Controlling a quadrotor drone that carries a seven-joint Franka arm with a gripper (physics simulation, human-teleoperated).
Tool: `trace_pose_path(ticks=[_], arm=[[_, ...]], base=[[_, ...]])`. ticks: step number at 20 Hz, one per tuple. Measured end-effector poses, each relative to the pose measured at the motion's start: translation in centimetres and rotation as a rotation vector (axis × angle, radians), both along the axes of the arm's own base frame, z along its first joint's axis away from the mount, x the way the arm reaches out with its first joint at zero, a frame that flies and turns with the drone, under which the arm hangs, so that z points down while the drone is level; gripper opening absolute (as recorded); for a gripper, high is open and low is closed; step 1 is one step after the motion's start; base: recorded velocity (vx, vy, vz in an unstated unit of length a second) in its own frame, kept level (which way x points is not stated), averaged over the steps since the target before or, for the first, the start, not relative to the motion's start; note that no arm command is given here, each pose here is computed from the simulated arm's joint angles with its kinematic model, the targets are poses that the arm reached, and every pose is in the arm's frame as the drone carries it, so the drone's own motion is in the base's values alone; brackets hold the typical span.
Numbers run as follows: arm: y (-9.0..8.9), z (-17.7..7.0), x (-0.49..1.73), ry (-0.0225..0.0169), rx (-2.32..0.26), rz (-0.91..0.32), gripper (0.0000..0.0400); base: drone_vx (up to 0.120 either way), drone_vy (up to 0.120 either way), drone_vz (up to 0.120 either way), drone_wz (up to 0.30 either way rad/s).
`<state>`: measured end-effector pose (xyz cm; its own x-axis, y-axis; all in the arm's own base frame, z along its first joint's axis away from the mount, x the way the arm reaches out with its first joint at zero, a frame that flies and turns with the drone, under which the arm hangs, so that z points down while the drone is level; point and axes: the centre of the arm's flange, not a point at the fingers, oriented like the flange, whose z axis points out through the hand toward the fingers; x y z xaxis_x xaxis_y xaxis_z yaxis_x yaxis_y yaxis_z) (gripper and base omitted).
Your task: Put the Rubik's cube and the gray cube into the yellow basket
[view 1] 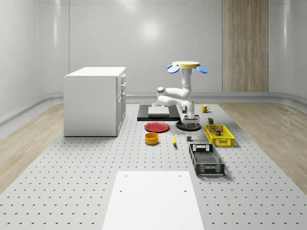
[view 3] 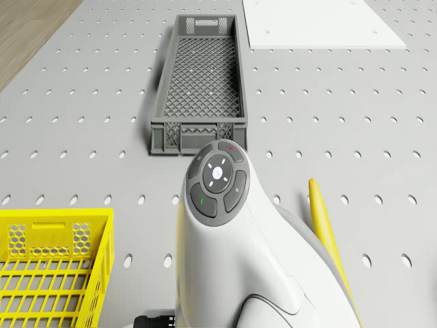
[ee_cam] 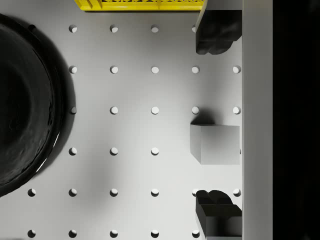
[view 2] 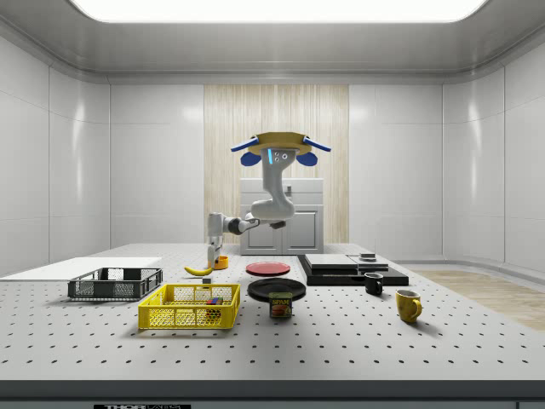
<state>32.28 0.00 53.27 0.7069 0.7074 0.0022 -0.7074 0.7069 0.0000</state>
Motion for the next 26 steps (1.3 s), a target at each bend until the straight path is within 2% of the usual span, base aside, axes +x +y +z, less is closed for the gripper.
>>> trace_pose_path(ticks=[5, 9, 14, 19, 23, 26], arm=[[0.00, 0.00, 0.00, 0.0000, 0.000, 0.000, 0.0400], [0.00, 0.00, 0.00, 0.0000, 0.000, 0.000, 0.0400], [0.00, 0.00, 0.00, 0.0000, 0.000, 0.000, 0.0400], [0.00, 0.00, 0.00, 0.0000, 0.000, 0.000, 0.0400], [0.00, 0.00, 0.00, 0.0000, 0.000, 0.000, 0.0400], [0.00, 0.00, 0.00, 0.0000, 0.000, 0.000, 0.0400]], base=[[0.000, -0.104, 0.000, 0.000], [0.000, 0.060, 0.000, 0.000], [0.008, 0.000, -0.112, 0.000], [0.112, 0.000, -0.120, 0.000], [0.000, 0.000, -0.110, 0.000], [0.093, 0.000, -0.013, 0.000]])
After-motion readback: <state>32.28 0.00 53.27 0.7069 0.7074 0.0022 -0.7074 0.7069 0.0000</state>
